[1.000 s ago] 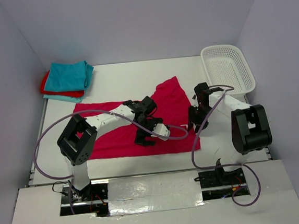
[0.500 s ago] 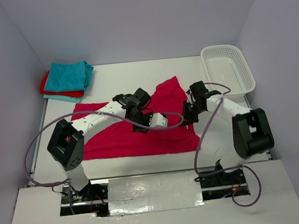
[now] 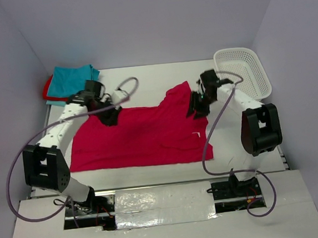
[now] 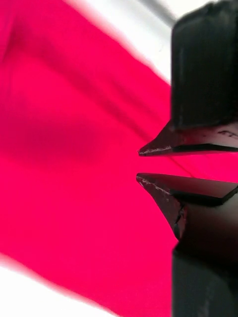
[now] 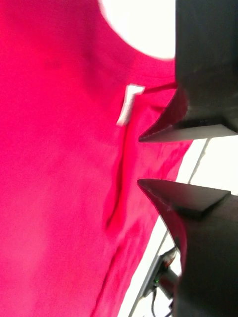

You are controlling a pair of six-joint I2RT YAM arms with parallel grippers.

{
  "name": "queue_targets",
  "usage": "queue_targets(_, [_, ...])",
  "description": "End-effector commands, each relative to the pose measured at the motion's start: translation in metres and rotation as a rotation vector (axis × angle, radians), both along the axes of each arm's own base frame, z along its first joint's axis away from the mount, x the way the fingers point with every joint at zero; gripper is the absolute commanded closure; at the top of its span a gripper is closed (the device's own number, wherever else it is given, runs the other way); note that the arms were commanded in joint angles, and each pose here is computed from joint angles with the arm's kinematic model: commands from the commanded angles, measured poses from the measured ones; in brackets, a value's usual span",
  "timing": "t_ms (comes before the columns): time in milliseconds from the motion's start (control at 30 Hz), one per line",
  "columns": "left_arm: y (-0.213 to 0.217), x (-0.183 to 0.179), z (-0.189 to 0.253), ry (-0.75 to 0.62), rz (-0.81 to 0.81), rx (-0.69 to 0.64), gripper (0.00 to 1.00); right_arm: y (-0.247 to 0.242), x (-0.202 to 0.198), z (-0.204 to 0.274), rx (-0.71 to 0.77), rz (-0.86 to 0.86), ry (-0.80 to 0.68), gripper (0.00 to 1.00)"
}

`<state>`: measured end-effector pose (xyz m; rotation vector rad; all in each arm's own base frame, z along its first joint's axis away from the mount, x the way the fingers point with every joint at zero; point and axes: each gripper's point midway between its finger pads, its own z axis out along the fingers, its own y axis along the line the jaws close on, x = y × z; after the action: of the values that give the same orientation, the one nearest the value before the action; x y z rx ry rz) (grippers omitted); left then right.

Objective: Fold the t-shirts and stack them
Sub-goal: Grap the side of the flattened tshirt furthest away from the robot with both arms

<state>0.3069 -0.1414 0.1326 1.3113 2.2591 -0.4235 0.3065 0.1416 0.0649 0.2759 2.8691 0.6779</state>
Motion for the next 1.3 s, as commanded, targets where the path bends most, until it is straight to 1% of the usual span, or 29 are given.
queue_targets(0, [0.072, 0.049, 0.033, -0.063, 0.413, -0.093, 0.67, -0.005, 0.068, 0.081, -0.056, 0.029, -0.237, 0.5])
queue_targets(33, [0.089, 0.059, 0.034, -0.072, 0.493, -0.103, 0.69, -0.005, 0.077, 0.089, -0.069, 0.034, -0.242, 0.42])
queue_targets(67, [0.127, 0.07, 0.038, -0.09, 0.628, -0.113, 0.69, -0.005, 0.092, 0.095, -0.082, 0.043, -0.268, 0.4])
queue_targets(100, [0.144, 0.075, 0.038, -0.087, 0.726, -0.13, 0.69, -0.004, 0.125, 0.103, -0.097, 0.031, -0.306, 0.39])
queue_targets(133, [0.158, 0.084, 0.036, -0.1, 0.783, -0.139, 0.63, -0.007, 0.133, 0.1, -0.111, 0.026, -0.28, 0.38])
queue_targets(167, [0.182, 0.087, 0.034, -0.1, 0.865, -0.143, 0.56, -0.007, 0.147, 0.098, -0.116, 0.018, -0.273, 0.37])
queue_targets(200, [0.194, 0.089, 0.03, -0.086, 0.93, -0.154, 0.49, -0.006, 0.177, 0.093, -0.109, -0.005, -0.279, 0.37])
queue_targets(233, [0.204, 0.093, 0.018, -0.058, 0.963, -0.159, 0.41, -0.007, 0.184, 0.086, -0.104, -0.018, -0.251, 0.37])
queue_targets(267, [0.222, 0.094, 0.014, -0.046, 1.021, -0.172, 0.39, -0.006, 0.209, 0.076, -0.095, -0.049, -0.253, 0.37])
queue_targets(333, [0.235, 0.1, -0.006, 0.002, 1.059, -0.184, 0.37, -0.014, 0.227, 0.062, -0.124, -0.095, -0.242, 0.37])
queue_targets(367, [0.241, 0.104, -0.008, 0.007, 1.075, -0.193, 0.36, -0.017, 0.24, 0.049, -0.135, -0.118, -0.241, 0.37])
queue_targets(400, [0.243, 0.107, -0.014, 0.02, 1.081, -0.196, 0.35, -0.022, 0.244, 0.042, -0.141, -0.147, -0.234, 0.37])
queue_targets(433, [0.244, 0.11, -0.028, 0.055, 1.088, -0.192, 0.34, -0.023, 0.254, 0.039, -0.13, -0.182, -0.254, 0.37])
queue_targets(467, [0.246, 0.118, -0.03, 0.047, 1.096, -0.205, 0.33, -0.026, 0.254, 0.026, -0.137, -0.2, -0.236, 0.37])
queue_targets(533, [0.249, 0.124, -0.045, 0.065, 1.108, -0.208, 0.29, -0.029, 0.263, 0.019, -0.148, -0.229, -0.263, 0.36])
queue_targets(567, [0.249, 0.132, -0.046, 0.054, 1.11, -0.222, 0.29, -0.033, 0.266, 0.01, -0.171, -0.239, -0.258, 0.35])
queue_targets(633, [0.248, 0.136, -0.062, 0.092, 1.114, -0.235, 0.27, -0.033, 0.268, 0.001, -0.183, -0.236, -0.245, 0.35])
queue_targets(667, [0.246, 0.139, -0.064, 0.1, 1.11, -0.248, 0.26, -0.033, 0.271, 0.002, -0.177, -0.235, -0.252, 0.34])
queue_targets(700, [0.245, 0.142, -0.067, 0.108, 1.118, -0.257, 0.26, -0.031, 0.27, -0.011, -0.171, -0.228, -0.226, 0.34])
queue_targets(733, [0.246, 0.141, -0.077, 0.13, 1.128, -0.254, 0.25, -0.027, 0.269, -0.014, -0.155, -0.219, -0.218, 0.34])
queue_targets(800, [0.249, 0.143, -0.084, 0.123, 1.137, -0.241, 0.24, -0.019, 0.262, -0.027, -0.117, -0.205, -0.178, 0.34])
queue_targets(900, [0.249, 0.146, -0.101, 0.141, 1.135, -0.246, 0.23, -0.01, 0.258, -0.038, -0.11, -0.181, -0.17, 0.35])
queue_targets(1100, [0.245, 0.164, -0.113, 0.138, 1.121, -0.246, 0.24, 0.002, 0.269, -0.039, -0.038, -0.182, -0.191, 0.39])
queue_targets(1167, [0.245, 0.166, -0.114, 0.134, 1.12, -0.245, 0.26, 0.001, 0.272, -0.038, -0.035, -0.19, -0.2, 0.4])
queue_targets(1267, [0.239, 0.158, -0.122, 0.177, 1.113, -0.254, 0.31, -0.004, 0.273, -0.039, -0.044, -0.206, -0.203, 0.4])
